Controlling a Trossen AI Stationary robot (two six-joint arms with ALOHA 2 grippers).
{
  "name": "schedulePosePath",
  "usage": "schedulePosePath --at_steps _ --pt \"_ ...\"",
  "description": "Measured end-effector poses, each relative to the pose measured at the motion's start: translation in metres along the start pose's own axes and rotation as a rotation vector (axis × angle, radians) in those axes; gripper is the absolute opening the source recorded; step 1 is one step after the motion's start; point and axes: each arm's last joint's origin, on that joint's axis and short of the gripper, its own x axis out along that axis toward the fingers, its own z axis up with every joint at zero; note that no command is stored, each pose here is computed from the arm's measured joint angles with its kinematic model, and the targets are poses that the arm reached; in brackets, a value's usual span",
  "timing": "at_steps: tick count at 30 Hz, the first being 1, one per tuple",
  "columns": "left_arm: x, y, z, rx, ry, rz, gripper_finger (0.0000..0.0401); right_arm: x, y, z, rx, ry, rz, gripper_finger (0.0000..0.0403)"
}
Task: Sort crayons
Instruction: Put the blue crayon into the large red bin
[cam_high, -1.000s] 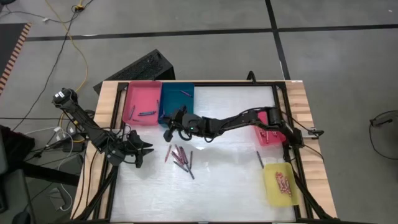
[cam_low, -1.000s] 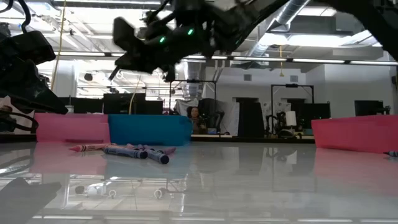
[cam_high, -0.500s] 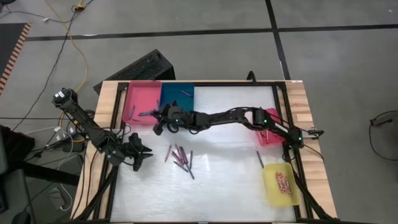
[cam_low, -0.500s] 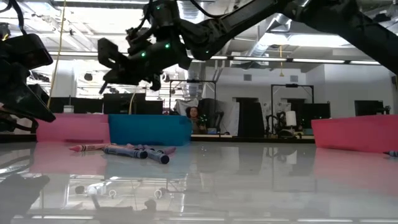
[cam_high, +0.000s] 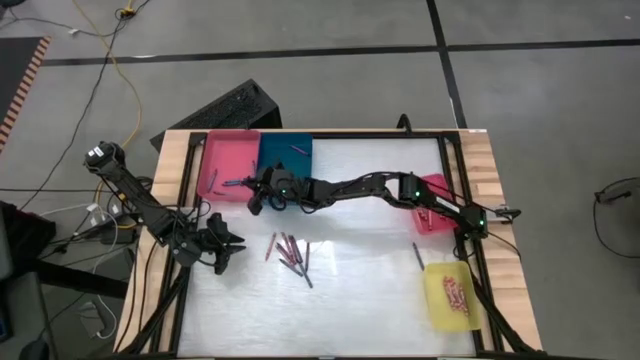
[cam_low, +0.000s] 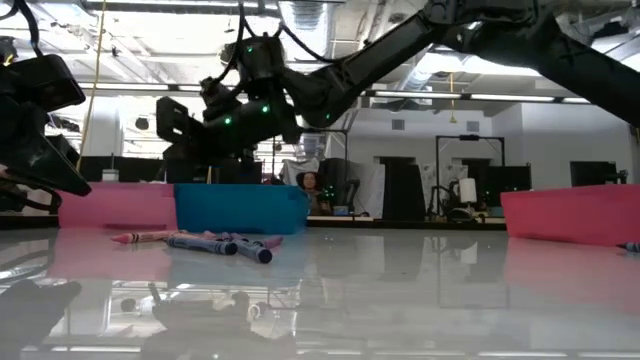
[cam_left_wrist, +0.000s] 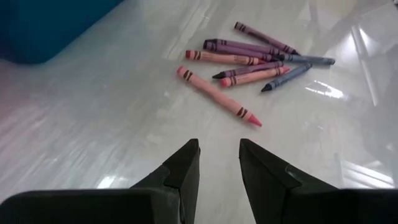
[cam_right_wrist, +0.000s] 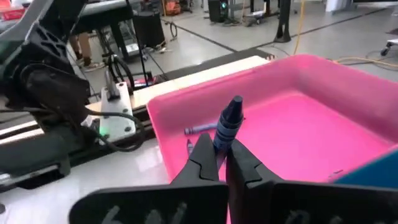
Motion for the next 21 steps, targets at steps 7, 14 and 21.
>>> schedulePosePath --at_steps 7,14,21 --pt "0.000 0.001 0.000 0.000 0.006 0.004 0.0102 0.003 -0.007 -0.004 -0.004 0.023 -0.023 0.0013" --pt "0.000 0.001 -0.001 0.002 0.004 0.009 0.0102 0.002 -0.007 -0.013 -0.023 0.113 -0.037 0.0045" --pt "0.000 0.001 -0.001 -0.003 0.004 0.009 0.0102 0.002 -0.005 -0.013 -0.058 0.112 -0.030 0.0075"
